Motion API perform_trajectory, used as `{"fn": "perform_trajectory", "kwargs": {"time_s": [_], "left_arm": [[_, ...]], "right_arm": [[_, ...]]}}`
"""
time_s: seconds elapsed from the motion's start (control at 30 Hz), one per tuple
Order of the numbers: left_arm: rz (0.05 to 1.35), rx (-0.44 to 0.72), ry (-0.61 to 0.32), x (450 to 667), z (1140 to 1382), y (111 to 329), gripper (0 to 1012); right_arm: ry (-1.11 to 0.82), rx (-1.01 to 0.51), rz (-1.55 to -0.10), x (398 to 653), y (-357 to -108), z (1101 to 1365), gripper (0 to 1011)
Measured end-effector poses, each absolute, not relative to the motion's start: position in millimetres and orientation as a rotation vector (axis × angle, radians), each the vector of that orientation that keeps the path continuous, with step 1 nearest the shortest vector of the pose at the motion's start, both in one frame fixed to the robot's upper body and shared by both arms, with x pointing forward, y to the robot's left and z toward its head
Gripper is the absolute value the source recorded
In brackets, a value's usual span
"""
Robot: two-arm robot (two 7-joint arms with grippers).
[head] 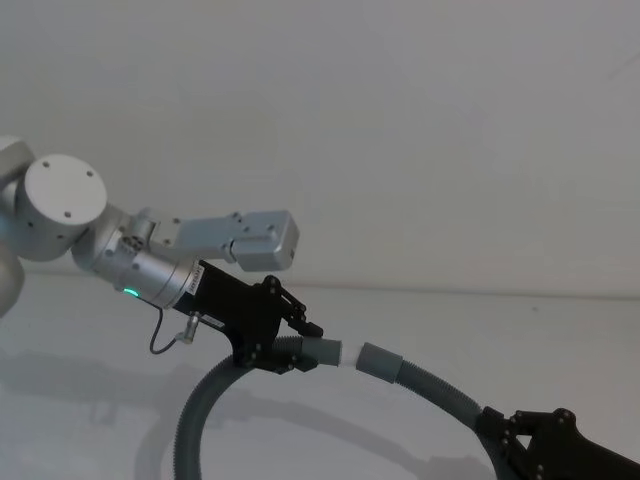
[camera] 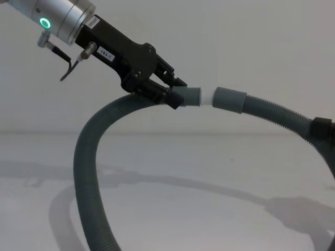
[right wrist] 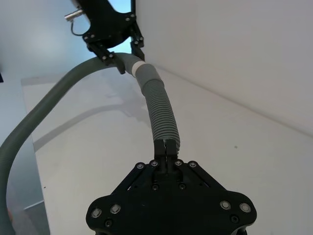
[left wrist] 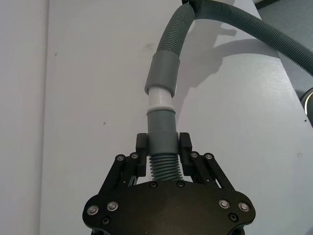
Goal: Use both hands to pick up one end of the pipe from the table, align the ends, and insert them.
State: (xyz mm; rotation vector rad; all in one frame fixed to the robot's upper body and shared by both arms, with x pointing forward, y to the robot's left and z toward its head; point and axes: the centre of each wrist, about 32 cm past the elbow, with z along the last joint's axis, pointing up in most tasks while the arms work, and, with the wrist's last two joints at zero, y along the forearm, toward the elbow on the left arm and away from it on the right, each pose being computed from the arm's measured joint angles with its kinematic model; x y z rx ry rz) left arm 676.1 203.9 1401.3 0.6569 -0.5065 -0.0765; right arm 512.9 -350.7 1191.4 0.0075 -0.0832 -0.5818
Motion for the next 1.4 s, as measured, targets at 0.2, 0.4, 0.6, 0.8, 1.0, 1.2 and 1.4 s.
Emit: {"fn": "perform_trajectory", "kwargs": {"time_s": [0.2, 0.4, 0.6, 0.8, 1.0, 1.2, 1.4], "left_arm": [[-0.102, 0.668, -0.508, 680, 1405, 201, 360], [-0.134, 0.675, -0.508, 686, 1408, 197, 360], [-0.163, 0.675, -0.511, 690, 1410, 193, 360], [-0.181, 0.673, -0.516, 693, 1412, 190, 360], [-0.191, 0.669, -0.521, 695, 1412, 188, 360], [-0.196, 0.666, -0.524, 695, 1411, 187, 360], [-0.197, 0.66, -0.524, 693, 1410, 187, 360]], "right_arm": [[-0.126, 0.0, -0.56, 513, -352, 1192, 4], [-0.163, -0.007, -0.539, 514, -354, 1193, 4], [-0.191, -0.012, -0.52, 514, -355, 1193, 4], [-0.211, -0.016, -0.503, 514, -355, 1194, 3], [-0.223, -0.022, -0.492, 515, -355, 1194, 3], [-0.224, -0.027, -0.486, 515, -355, 1195, 3], [-0.219, -0.035, -0.49, 515, -354, 1196, 3]]}}
